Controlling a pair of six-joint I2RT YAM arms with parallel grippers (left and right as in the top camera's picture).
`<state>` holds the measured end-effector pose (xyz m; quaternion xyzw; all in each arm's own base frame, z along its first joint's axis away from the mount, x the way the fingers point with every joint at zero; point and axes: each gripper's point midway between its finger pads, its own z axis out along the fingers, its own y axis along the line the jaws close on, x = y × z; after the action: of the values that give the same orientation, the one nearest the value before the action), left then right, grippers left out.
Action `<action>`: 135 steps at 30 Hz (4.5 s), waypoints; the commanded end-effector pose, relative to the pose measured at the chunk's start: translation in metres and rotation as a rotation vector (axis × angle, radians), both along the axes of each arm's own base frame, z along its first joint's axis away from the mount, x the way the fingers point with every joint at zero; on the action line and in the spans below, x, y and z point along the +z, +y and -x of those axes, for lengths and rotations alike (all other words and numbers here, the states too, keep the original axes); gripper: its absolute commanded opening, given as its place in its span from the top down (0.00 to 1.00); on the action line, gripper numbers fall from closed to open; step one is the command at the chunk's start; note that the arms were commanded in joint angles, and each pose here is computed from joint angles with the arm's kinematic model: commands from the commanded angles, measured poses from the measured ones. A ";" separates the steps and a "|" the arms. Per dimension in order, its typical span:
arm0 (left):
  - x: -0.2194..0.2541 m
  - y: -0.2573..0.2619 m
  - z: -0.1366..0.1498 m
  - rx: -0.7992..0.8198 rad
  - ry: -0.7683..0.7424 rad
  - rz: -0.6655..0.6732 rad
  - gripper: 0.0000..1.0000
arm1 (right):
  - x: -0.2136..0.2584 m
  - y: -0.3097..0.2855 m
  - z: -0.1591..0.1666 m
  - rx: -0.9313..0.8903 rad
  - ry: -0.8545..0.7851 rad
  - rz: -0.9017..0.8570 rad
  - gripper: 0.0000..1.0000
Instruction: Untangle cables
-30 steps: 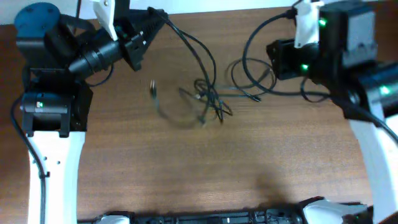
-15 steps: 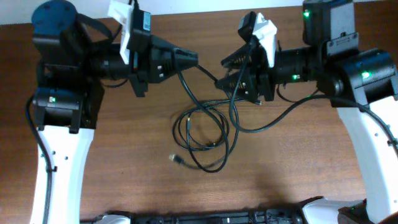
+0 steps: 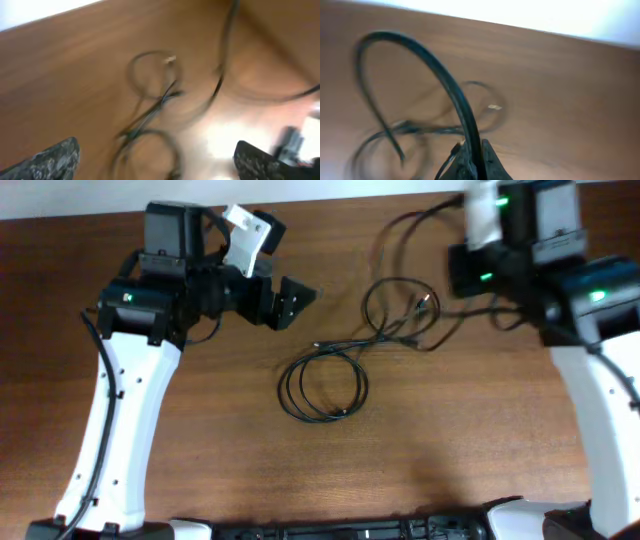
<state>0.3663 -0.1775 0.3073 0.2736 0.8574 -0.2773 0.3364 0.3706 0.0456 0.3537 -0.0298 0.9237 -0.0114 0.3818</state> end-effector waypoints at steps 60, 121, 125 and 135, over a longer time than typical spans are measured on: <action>-0.082 0.017 0.068 0.009 0.413 -0.182 1.00 | -0.131 -0.062 0.062 -0.169 0.680 -0.317 0.01; -0.037 0.043 0.019 0.243 0.281 0.031 0.30 | -0.071 -0.259 0.039 -0.873 0.006 -0.613 0.03; -0.070 0.071 0.023 0.350 0.362 -0.138 0.25 | -0.124 -0.240 0.059 -0.934 0.280 -0.686 0.02; -0.162 0.092 0.072 0.381 0.606 -0.298 0.13 | -0.140 -0.056 0.049 -0.153 0.606 -0.392 0.02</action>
<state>0.3097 -0.0881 0.1745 0.0620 0.9803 -0.1525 0.1091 0.3225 -0.0349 0.2130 0.1893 0.9662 0.1494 0.0909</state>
